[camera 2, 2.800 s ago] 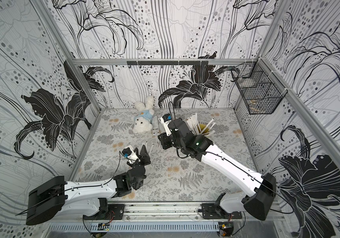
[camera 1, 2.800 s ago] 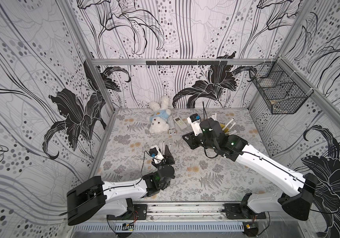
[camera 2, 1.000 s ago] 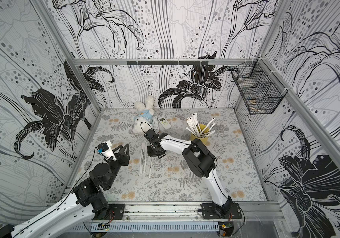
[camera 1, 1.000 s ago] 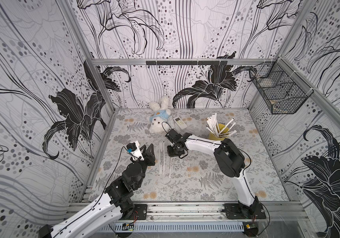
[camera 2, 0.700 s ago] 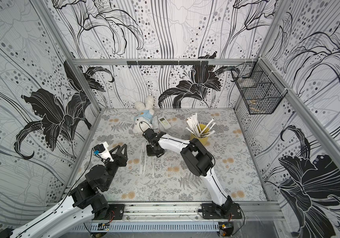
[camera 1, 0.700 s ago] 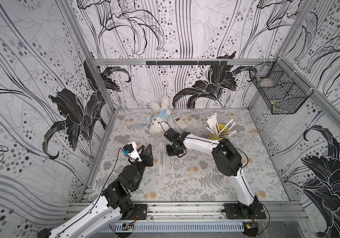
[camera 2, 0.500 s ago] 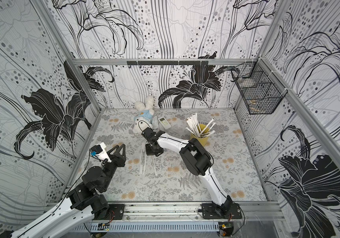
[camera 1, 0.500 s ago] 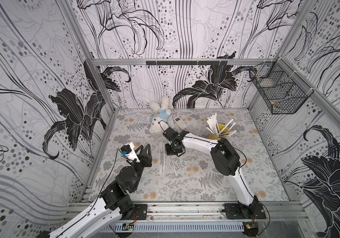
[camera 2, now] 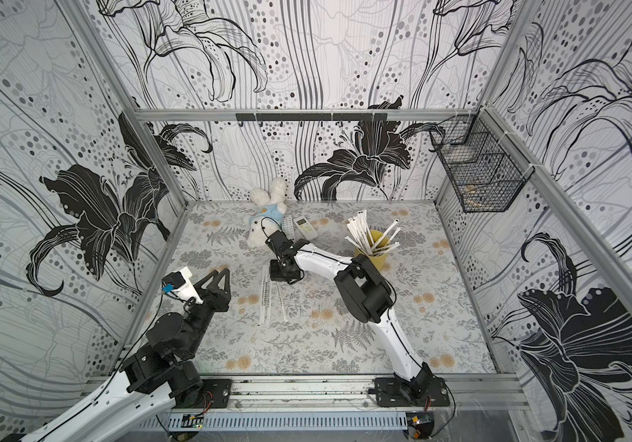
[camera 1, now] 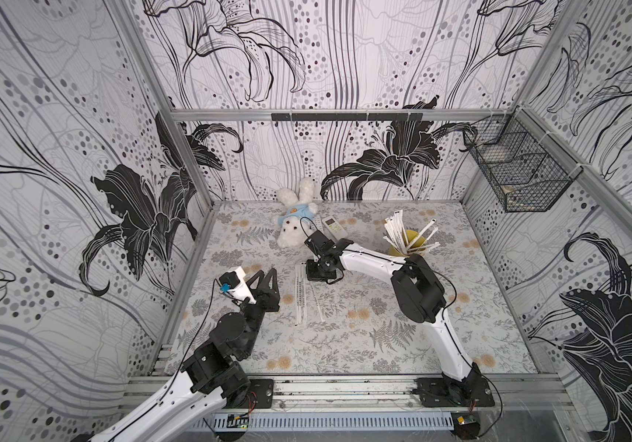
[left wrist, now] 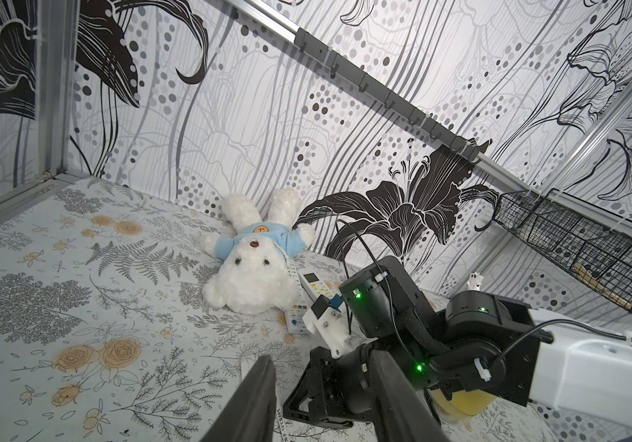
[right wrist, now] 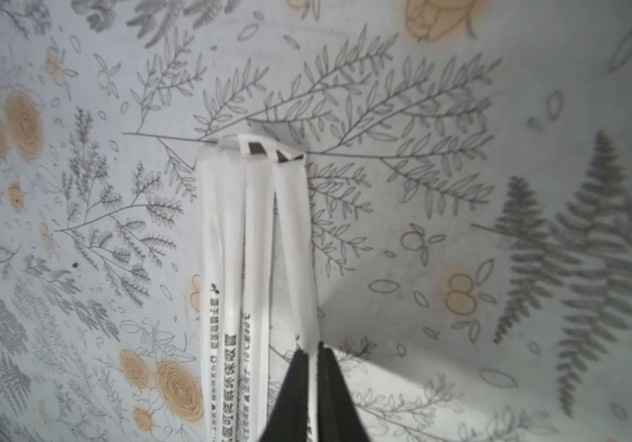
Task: Take the straws out of the storage container
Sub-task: Adjust the straw at the center of the board.
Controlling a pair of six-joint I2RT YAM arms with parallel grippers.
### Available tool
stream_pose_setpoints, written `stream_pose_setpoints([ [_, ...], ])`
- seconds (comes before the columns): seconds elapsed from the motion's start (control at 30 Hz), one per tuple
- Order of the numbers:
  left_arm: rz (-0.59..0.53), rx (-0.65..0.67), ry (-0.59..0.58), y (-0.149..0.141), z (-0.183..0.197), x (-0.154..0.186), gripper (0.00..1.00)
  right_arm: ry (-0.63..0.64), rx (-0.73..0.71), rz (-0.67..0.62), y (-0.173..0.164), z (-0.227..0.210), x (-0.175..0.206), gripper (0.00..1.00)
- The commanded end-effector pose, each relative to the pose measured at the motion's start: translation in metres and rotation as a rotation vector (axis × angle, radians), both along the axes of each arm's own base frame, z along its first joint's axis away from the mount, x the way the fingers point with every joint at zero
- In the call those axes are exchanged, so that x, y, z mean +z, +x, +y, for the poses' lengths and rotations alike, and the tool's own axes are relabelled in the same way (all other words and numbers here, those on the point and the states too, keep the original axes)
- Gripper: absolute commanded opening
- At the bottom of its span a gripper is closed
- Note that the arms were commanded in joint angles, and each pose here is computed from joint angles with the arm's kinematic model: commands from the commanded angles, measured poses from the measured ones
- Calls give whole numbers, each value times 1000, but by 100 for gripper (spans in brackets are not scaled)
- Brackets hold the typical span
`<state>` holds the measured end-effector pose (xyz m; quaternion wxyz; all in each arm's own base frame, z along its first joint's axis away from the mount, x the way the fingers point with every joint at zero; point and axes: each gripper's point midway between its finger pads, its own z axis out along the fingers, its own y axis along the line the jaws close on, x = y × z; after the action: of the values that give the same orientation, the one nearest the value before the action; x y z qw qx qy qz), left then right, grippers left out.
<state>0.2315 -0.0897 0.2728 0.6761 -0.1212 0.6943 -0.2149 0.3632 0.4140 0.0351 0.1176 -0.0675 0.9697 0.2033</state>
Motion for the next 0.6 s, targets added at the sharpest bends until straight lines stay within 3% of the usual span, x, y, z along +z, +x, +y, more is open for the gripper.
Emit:
stream_pose_setpoints([
  [0.0,-5,-3,5,0,0,-1,45,12,-14,6,-1,0,0,18],
  [0.23,-6,-9,-1,0,-1,-2,45,-8,4,42,-14,-8,0,26],
  [0.57,-16,-18,-15,-2,0,1,45,49,39,112,-42,0,-4,28],
])
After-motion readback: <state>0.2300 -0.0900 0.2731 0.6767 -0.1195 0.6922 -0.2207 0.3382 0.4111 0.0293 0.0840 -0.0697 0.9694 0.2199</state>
